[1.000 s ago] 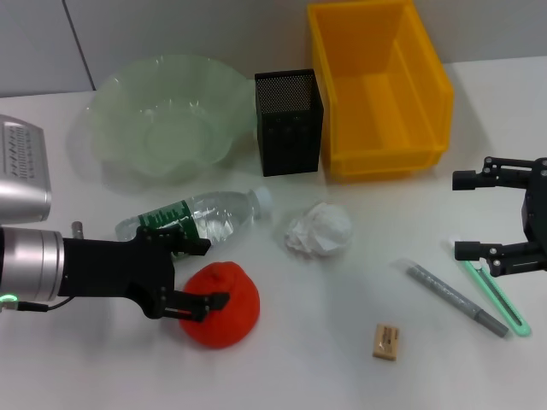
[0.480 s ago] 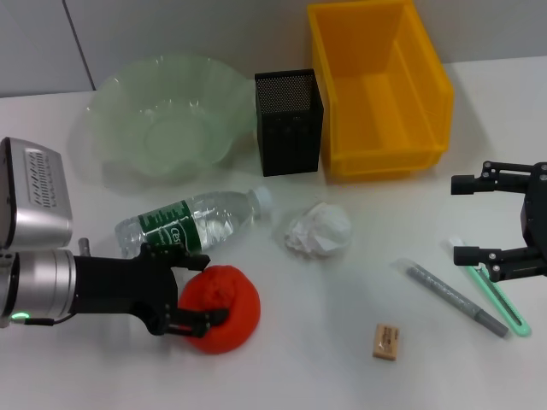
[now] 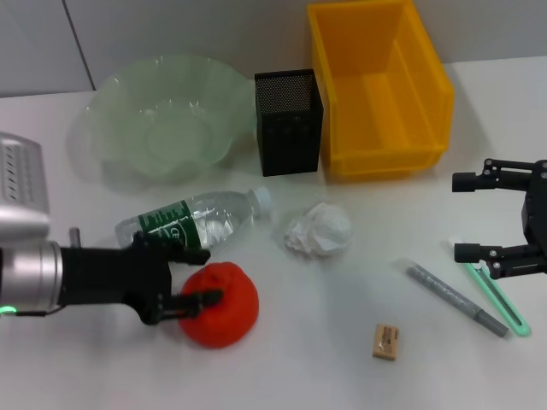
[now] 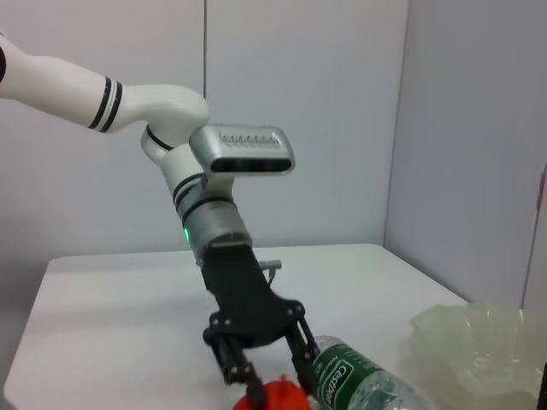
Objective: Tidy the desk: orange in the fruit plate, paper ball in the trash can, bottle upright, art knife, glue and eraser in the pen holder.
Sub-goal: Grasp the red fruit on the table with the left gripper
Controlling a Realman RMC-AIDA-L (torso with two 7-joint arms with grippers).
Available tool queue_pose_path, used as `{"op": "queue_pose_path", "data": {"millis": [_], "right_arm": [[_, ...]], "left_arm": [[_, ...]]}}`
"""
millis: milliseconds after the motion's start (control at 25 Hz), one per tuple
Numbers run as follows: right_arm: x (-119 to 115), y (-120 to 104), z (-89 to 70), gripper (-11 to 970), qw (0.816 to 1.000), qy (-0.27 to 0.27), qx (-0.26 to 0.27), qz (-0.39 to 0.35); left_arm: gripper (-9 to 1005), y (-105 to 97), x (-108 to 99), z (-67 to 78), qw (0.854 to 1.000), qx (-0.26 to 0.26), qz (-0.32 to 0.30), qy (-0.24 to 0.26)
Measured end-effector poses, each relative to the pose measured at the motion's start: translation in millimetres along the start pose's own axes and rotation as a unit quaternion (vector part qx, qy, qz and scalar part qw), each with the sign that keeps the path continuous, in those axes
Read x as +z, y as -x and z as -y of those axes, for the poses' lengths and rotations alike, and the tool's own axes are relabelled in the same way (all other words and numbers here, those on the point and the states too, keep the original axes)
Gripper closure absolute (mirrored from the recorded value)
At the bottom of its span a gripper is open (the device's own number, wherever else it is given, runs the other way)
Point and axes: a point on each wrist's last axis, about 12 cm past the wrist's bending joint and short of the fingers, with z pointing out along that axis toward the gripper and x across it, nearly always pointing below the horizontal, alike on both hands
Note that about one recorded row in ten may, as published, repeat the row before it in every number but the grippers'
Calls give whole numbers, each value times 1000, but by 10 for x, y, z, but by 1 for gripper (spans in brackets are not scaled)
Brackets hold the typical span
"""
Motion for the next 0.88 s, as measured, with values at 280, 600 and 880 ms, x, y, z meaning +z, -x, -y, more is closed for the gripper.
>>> {"op": "queue_pose_path", "data": {"millis": [280, 600, 880], "right_arm": [[-28, -8, -14, 133, 1000, -6, 0, 1], [-25, -18, -32, 133, 1000, -8, 1, 3], [-10, -19, -30, 133, 1000, -7, 1, 2]], "left_arm": [[591, 83, -52, -13, 999, 29, 28, -6], [889, 101, -179, -106, 998, -26, 57, 25], [882, 110, -199, -90, 997, -53, 59, 11]]}}
